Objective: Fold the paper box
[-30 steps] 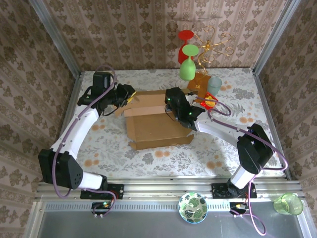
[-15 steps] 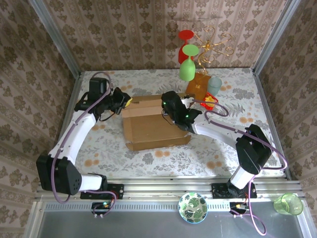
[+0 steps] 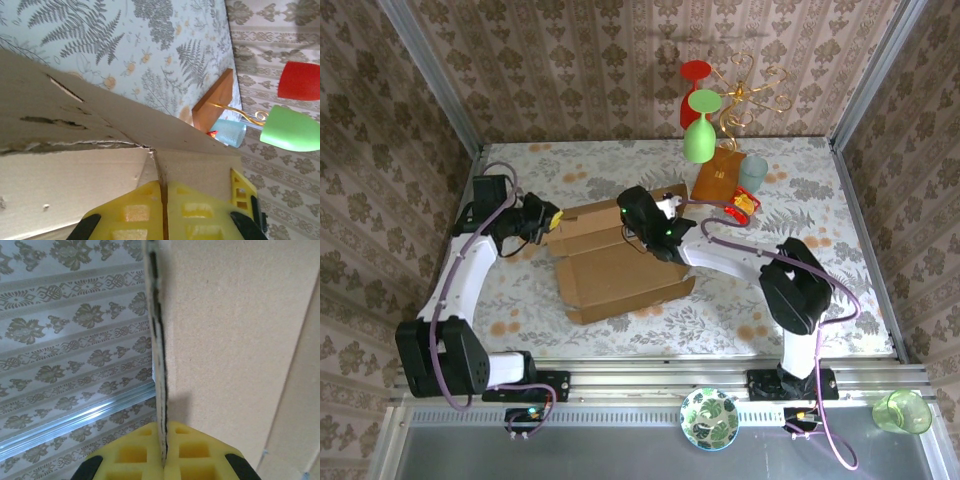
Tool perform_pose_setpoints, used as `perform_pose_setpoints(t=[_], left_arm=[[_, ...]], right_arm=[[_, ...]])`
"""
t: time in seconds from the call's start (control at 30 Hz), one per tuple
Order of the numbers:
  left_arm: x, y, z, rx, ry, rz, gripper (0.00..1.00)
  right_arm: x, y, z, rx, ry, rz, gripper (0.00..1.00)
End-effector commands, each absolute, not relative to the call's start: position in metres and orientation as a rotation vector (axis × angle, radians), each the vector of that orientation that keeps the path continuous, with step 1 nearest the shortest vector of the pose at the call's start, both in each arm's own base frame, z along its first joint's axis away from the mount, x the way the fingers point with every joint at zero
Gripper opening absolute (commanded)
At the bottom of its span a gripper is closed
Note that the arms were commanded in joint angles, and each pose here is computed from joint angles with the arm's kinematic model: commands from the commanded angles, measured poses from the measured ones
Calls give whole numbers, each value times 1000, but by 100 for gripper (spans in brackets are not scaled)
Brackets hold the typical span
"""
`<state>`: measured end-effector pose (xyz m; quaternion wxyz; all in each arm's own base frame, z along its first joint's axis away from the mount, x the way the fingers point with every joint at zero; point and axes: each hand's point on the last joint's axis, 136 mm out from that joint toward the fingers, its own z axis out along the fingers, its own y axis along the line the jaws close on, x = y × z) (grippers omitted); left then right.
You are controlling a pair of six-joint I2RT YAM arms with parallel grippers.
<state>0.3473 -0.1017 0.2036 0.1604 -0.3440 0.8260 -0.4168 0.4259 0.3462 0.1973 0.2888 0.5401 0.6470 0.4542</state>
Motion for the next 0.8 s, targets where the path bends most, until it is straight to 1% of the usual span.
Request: perform_pose_setpoints(t=[0.0,0.03,0.1,0.2,0.23,0.27,0.33,0.4,0.5,0.57,0.67,0.73,0.77], left_arm=[[360,-89,211,-892,2332,-1150,10],[360,-89,209,-892,2333,-1154,14],[358,-87,209,-894,2326,-1152,25],[349,-81,228,-871,2305,-1091,44],[344,-78,238,-858,2297,-1053,49],[337,-74,247,-844,2290,-1010,52],[320,-68,258,-823,2283,-928,53],[299,-65,257,-813,2305,-860,51],[264,-68,221,-843,2383,-832,48],[246,-69,194,-858,2415,-827,40],[236,-57,171,-887,2394,-784,39],[244,-45,171,-927,2328,-808,39],[248,-38,174,-924,2313,-771,40]], right_arm=[[429,352,189,1426,1763,1196,0],[428,352,185,1429,1768,1185,0],[427,350,182,1428,1769,1177,0],[430,345,181,1420,1765,1160,0],[431,344,180,1420,1767,1157,0],[433,343,179,1423,1764,1156,0],[435,342,177,1425,1763,1152,0],[438,341,179,1421,1758,1152,0],[442,342,181,1419,1754,1158,0],[444,342,182,1411,1756,1157,0],[445,343,183,1397,1762,1158,0],[446,342,183,1383,1770,1157,0],[446,341,183,1372,1776,1153,0]])
